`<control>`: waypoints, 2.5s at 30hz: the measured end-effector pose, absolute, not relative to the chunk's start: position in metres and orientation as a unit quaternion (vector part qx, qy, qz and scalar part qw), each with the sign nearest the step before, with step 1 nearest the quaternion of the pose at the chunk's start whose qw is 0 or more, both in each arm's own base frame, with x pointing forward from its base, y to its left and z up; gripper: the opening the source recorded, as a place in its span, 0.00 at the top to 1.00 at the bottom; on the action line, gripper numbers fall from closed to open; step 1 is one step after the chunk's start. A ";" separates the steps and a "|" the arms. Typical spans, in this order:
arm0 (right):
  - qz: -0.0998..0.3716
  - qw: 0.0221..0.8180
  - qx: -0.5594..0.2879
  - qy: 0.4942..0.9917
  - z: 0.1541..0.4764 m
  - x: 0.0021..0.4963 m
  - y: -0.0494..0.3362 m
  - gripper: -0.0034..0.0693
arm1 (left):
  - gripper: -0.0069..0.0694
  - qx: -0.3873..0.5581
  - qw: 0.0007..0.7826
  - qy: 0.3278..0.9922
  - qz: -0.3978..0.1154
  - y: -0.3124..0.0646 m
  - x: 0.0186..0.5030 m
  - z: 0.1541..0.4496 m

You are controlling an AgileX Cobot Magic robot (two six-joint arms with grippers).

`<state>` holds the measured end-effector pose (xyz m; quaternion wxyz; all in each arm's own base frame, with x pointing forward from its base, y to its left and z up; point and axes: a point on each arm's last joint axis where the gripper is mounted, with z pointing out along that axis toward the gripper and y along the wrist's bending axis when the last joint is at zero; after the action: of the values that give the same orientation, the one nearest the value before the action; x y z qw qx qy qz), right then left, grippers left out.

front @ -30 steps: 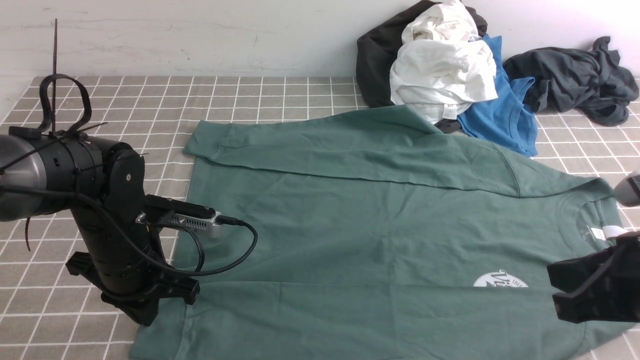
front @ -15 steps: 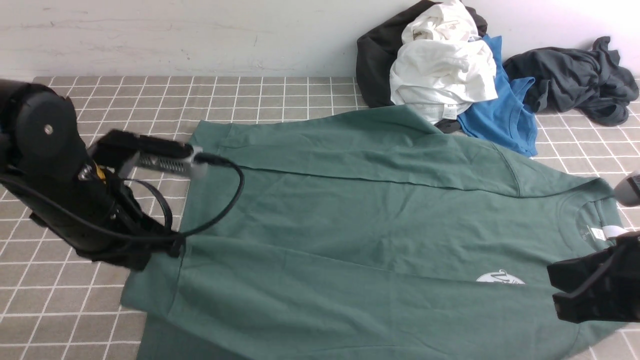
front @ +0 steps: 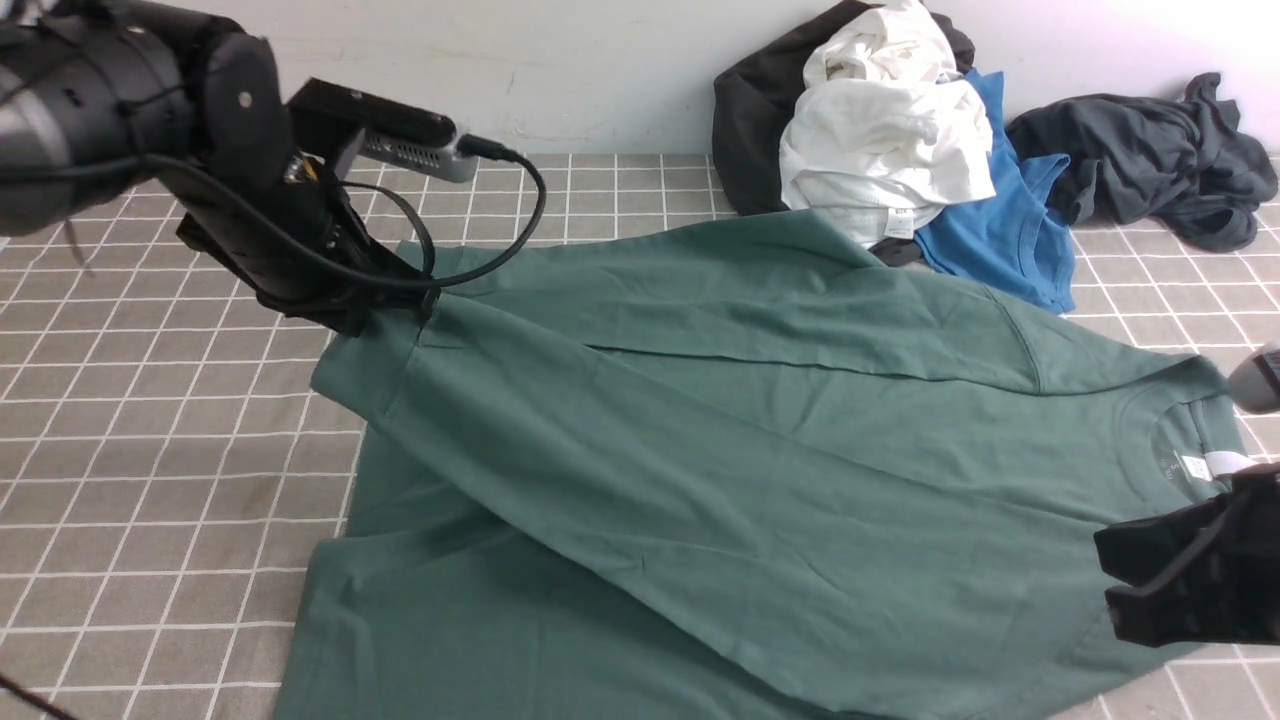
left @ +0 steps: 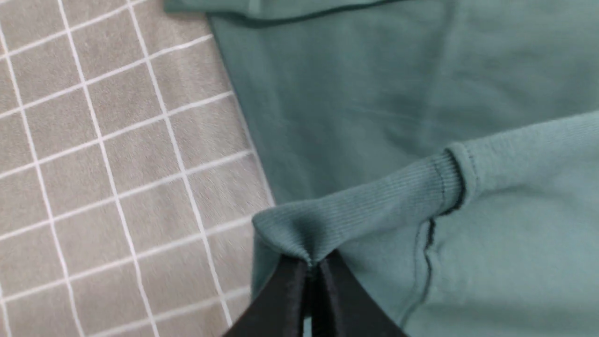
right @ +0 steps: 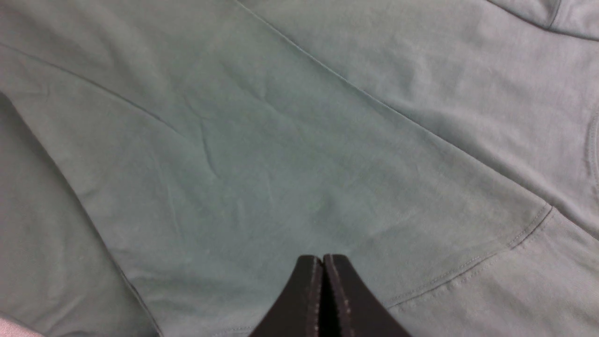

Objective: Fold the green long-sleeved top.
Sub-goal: Use the left arm to drag and place the cuff at the centered position on the left edge of the fabric, then use the left arm to clamp the cuff farthest from it, then use the left arm to drag and drop the cuff onto the cuff closest to the left arm, then use both arms simultaneously to clamp the lower edge of the clothing fabric

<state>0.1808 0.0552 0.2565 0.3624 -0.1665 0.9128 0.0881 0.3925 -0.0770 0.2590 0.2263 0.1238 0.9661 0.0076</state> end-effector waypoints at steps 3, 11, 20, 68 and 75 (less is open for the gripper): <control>0.088 0.362 -0.167 0.913 0.256 0.181 0.055 0.97 | 0.77 0.105 0.191 0.976 0.026 -0.068 0.430 0.233; 0.089 0.362 -0.166 0.913 0.257 0.181 0.055 0.97 | 0.38 -0.016 0.233 0.972 -0.018 -0.036 0.494 0.230; 0.087 0.373 -0.163 0.909 0.257 0.182 0.055 0.97 | 0.45 -0.074 0.255 0.960 -0.085 -0.026 0.542 0.150; 0.084 0.357 -0.189 0.911 0.244 0.176 0.055 0.97 | 0.51 0.175 -0.003 0.984 -0.028 -0.082 0.307 0.234; 0.109 0.336 -0.192 0.915 0.242 0.172 0.059 0.97 | 0.28 0.410 0.015 0.912 0.025 -0.116 0.218 0.202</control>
<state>0.1723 0.0589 0.2420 0.3365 -0.1923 0.9153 0.1094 0.2177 -0.1160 0.2020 0.0152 0.4101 0.9116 0.0254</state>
